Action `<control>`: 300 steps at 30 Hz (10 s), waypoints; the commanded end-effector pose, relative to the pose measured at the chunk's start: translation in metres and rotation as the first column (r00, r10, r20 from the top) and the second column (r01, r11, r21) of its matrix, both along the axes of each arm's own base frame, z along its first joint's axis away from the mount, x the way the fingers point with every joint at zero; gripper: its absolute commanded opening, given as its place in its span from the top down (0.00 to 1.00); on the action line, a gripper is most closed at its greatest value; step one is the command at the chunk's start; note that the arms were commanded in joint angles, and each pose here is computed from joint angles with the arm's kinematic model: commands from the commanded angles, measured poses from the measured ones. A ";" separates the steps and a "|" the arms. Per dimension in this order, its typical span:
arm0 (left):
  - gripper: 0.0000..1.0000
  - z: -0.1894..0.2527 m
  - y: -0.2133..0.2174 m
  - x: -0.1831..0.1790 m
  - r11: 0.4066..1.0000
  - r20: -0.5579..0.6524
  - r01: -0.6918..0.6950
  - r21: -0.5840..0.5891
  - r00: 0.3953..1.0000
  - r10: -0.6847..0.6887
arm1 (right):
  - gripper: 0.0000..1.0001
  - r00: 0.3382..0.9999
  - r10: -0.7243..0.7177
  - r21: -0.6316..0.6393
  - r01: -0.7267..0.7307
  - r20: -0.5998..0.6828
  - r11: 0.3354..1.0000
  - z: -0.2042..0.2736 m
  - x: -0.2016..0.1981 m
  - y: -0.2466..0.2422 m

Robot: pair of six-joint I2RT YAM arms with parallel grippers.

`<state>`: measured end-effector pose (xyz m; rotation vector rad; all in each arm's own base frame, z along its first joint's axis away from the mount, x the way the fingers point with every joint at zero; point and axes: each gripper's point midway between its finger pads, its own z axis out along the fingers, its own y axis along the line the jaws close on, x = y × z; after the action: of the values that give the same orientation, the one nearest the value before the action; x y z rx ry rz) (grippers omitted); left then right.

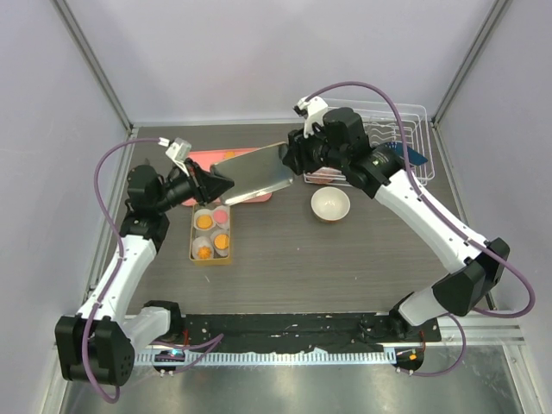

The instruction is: Pack the cookies

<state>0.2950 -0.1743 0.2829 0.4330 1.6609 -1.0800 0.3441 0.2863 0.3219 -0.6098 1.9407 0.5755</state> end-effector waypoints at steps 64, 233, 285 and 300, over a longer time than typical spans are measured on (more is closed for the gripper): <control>0.99 0.061 -0.008 -0.055 0.578 0.846 -0.768 0.276 -0.091 -0.526 | 0.35 0.673 0.607 0.610 -0.285 -0.421 0.739 0.002 0.001 -0.033; 0.18 -0.022 -0.030 -0.024 0.866 -0.190 0.370 0.336 0.927 -0.323 | 0.99 0.378 0.852 0.670 -0.530 -0.363 0.520 -0.013 -0.082 0.054; 1.00 -0.037 -0.024 -0.051 0.923 -0.313 0.383 0.022 0.880 -0.358 | 0.40 0.503 0.761 0.583 -0.498 -0.410 0.642 -0.039 -0.055 0.058; 1.00 -0.067 0.034 -0.042 0.965 -0.423 0.263 -0.004 0.874 -0.240 | 0.37 0.763 0.469 0.329 -0.348 -0.444 0.878 -0.066 -0.011 0.041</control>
<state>0.2570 -0.1528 0.2180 0.4990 2.0590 -1.3645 0.3354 0.3308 0.2341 -0.7824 2.2474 1.5193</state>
